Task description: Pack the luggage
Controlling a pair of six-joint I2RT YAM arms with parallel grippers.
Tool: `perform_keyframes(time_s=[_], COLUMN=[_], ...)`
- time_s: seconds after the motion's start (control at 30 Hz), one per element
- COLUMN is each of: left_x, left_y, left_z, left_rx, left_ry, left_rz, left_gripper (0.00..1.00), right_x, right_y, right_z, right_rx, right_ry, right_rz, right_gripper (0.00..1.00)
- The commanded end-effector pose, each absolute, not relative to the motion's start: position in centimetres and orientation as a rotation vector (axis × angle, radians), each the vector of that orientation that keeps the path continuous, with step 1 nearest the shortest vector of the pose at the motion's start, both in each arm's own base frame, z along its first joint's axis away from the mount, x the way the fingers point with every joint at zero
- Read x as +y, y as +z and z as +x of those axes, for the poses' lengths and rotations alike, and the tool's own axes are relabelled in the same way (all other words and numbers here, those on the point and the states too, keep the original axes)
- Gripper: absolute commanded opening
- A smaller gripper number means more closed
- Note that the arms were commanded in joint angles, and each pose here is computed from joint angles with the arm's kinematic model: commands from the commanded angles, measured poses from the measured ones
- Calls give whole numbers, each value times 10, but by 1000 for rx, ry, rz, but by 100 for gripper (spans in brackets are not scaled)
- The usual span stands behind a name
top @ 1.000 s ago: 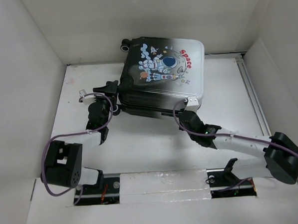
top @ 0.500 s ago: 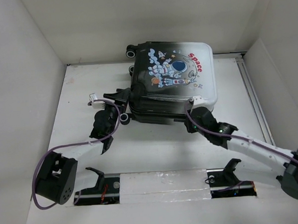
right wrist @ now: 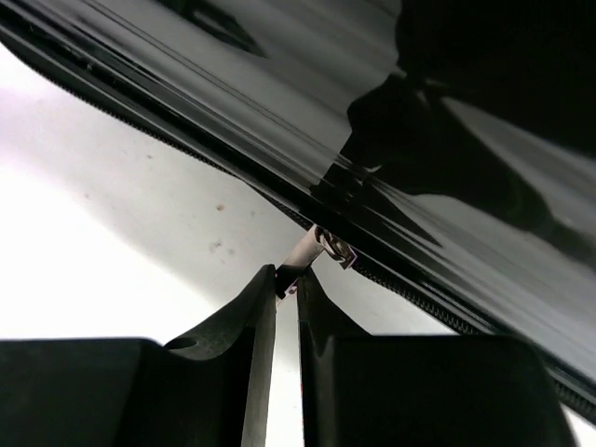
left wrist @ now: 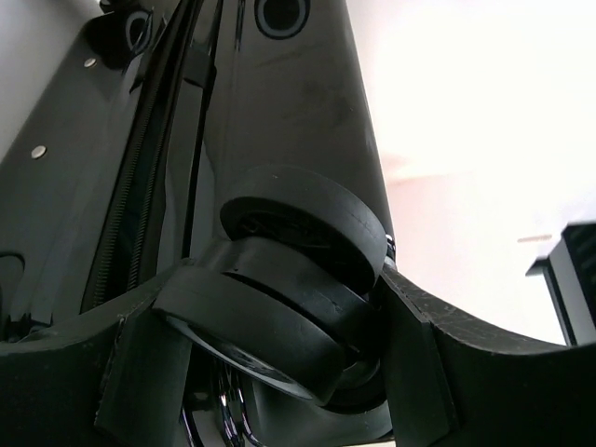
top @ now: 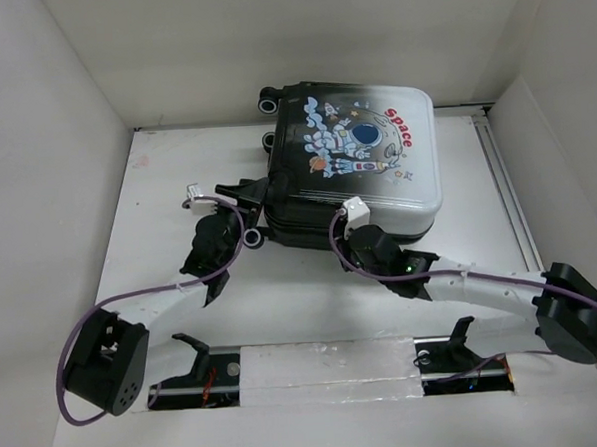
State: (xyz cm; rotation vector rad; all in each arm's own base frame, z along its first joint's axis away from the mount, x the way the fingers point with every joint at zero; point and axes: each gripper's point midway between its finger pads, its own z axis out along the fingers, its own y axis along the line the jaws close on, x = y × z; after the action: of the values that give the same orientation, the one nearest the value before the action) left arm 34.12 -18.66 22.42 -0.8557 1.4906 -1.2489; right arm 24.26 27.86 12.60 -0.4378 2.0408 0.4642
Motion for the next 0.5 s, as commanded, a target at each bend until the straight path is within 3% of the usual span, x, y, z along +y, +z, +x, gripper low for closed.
perform_keyframes(time_s=[0.0,0.23,0.47], left_x=[-297,-324,-300], left_y=[296,305,312], left_z=[255,213,214], left_rx=[1603,1638,1633], left_ry=[-1712,-2033,-1842], left_rz=[-184,-71,-153], left_gripper=[0,0,0], right_x=[365,406,418], right_y=[215,233,232], right_z=[189,188,184], right_rx=[1737,1628,1636], right_ry=[981,1111,1127], right_rz=[-642,-713,-722], right_gripper=[0,0,0])
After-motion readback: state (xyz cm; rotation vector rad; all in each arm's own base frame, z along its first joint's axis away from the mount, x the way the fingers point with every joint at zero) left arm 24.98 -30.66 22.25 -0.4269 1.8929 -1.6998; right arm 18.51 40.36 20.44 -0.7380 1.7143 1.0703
